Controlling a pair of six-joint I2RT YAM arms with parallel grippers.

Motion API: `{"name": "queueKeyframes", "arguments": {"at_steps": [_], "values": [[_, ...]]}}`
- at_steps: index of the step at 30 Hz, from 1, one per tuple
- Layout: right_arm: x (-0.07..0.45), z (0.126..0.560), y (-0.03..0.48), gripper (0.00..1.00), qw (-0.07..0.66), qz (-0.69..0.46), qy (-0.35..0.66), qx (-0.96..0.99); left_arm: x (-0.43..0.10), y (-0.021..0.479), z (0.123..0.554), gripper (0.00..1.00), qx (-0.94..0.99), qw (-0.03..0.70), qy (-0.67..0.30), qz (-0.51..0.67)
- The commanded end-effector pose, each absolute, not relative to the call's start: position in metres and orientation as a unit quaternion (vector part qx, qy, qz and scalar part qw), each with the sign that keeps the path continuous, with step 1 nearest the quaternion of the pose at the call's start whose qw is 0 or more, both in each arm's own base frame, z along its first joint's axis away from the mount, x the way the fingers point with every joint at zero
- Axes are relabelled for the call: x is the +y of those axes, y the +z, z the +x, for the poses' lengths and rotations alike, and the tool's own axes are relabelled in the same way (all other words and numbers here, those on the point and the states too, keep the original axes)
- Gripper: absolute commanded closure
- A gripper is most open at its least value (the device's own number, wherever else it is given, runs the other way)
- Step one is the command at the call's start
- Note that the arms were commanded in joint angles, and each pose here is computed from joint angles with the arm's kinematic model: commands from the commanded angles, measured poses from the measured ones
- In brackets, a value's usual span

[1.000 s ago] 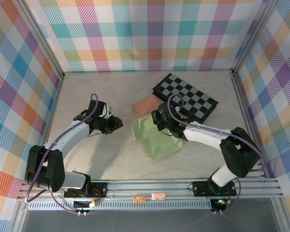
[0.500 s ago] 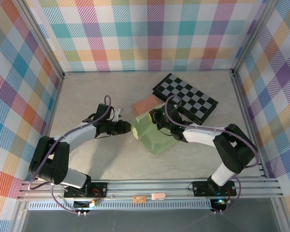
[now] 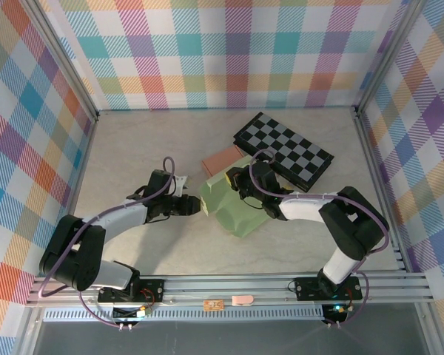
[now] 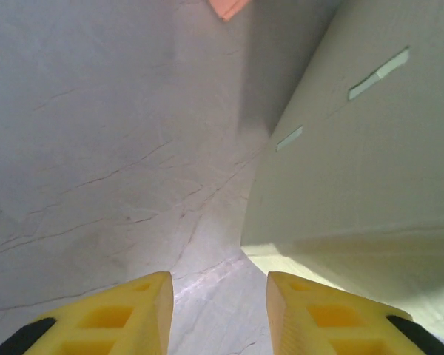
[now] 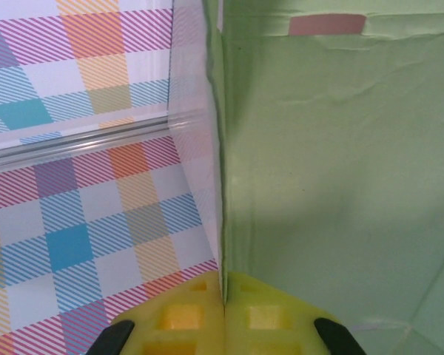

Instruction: Fold the paper box

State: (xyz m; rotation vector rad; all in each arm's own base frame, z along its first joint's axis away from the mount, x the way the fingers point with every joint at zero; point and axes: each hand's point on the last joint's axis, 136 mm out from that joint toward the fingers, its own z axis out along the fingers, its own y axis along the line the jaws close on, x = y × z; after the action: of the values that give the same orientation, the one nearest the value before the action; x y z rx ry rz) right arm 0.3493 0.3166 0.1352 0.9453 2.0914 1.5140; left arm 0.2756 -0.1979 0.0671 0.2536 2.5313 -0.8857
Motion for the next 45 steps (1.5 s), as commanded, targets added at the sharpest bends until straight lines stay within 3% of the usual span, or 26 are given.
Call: {"name": "queueKeyframes", "arguments": {"at_steps": [1, 31, 45], "values": [[0.318, 0.35, 0.142, 1.0, 0.2, 0.325, 0.556, 0.738, -0.211, 0.089, 0.281, 0.61, 0.894, 0.27, -0.333, 0.13], [0.331, 0.351, 0.135, 1.0, 0.206, 0.283, 0.596, 0.723, -0.232, 0.075, 0.294, 0.56, 0.903, 0.306, -0.279, 0.112], [0.332, 0.355, 0.142, 1.0, 0.213, 0.284, 0.606, 0.712, -0.22, 0.065, 0.309, 0.56, 0.907, 0.356, -0.22, 0.038]]}}
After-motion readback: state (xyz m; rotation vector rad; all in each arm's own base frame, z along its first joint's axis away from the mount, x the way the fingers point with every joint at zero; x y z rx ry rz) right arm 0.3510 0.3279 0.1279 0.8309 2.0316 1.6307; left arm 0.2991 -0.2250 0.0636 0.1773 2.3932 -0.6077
